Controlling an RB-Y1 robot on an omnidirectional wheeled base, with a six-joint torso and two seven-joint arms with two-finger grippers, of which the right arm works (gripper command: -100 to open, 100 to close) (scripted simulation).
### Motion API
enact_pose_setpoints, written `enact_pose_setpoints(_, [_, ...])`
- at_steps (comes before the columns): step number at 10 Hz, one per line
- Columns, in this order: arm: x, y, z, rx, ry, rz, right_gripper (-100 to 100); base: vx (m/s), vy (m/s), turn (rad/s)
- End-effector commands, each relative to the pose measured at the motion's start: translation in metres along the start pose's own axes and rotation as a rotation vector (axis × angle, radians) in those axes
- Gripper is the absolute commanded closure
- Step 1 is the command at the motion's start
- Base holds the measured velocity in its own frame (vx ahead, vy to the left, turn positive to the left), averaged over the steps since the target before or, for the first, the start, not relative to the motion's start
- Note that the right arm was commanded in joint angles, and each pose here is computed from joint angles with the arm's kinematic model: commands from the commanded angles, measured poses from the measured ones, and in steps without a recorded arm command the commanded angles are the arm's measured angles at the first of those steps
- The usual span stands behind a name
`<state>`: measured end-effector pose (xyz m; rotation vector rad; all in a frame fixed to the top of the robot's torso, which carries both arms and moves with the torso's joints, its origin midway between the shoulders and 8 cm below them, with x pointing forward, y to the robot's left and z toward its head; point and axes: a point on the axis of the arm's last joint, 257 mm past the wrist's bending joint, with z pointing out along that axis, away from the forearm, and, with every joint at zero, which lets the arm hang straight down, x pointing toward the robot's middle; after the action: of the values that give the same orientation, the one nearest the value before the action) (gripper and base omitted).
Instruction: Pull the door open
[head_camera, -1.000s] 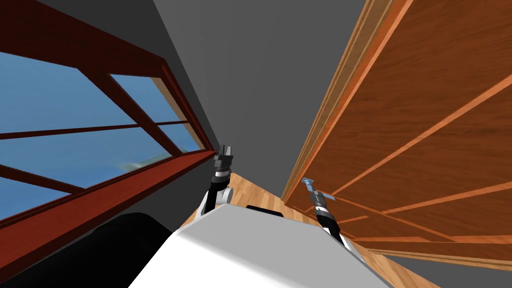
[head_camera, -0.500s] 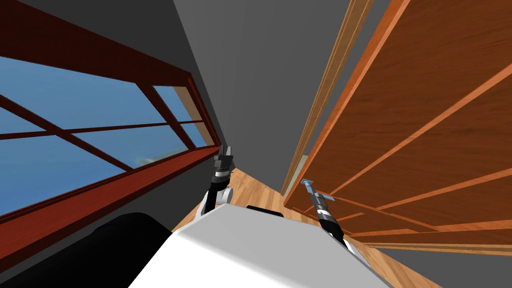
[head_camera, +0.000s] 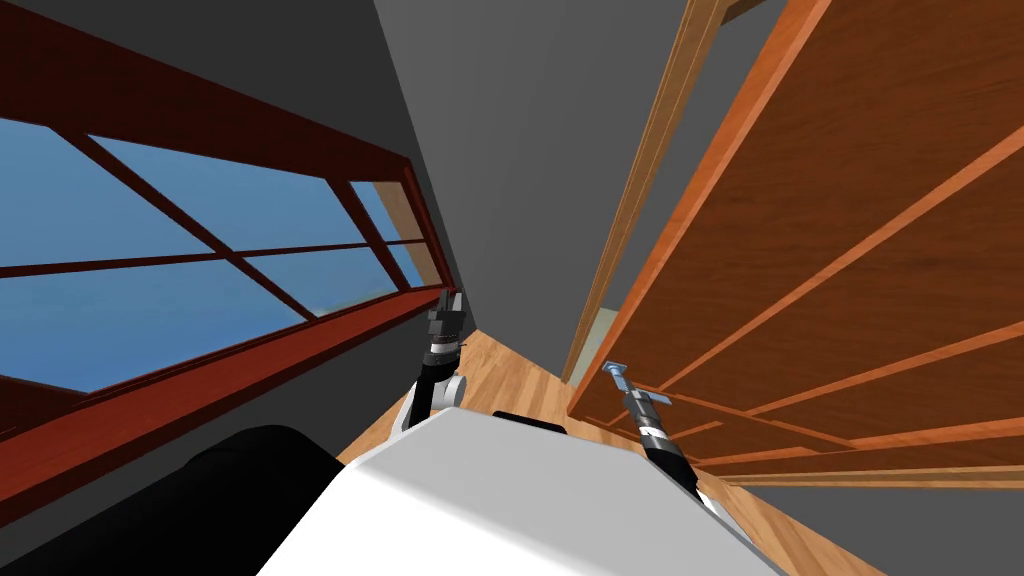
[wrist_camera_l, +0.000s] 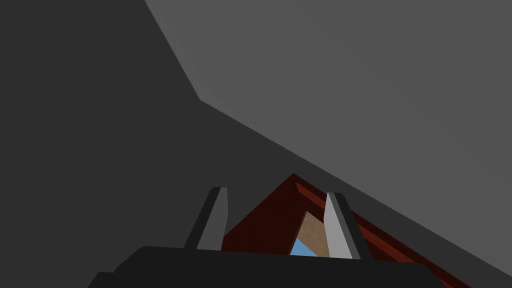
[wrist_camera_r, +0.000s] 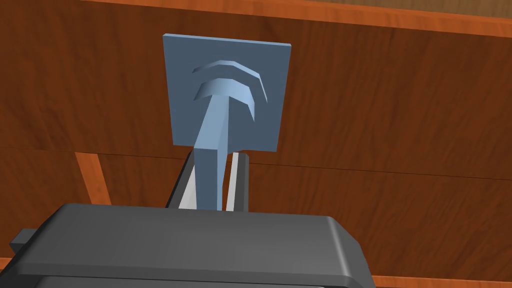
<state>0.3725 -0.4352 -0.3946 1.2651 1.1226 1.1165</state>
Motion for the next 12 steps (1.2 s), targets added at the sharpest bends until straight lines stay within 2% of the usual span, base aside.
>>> enact_pose_setpoints(1, [0.000,0.001,-0.0074,-0.003,0.020,0.001,100,-0.202,-0.060,0.112])
enact_pose_setpoints(8, [-0.004,0.002,-0.0384,-0.003,0.098,0.002,100,-0.181,-0.043,0.101])
enact_pose_setpoints(9, [-0.002,0.001,-0.0358,-0.001,0.092,0.002,100,-0.076,-0.009,0.016])
enact_pose_setpoints(10, [-0.004,0.000,-0.0446,0.000,0.104,0.002,100,-0.168,-0.049,0.219])
enact_pose_setpoints(11, [-0.004,0.000,-0.0463,0.000,0.106,0.002,100,-0.213,-0.072,0.179])
enact_pose_setpoints(12, [-0.006,0.000,-0.0521,-0.001,0.114,0.002,100,-0.247,-0.075,0.199])
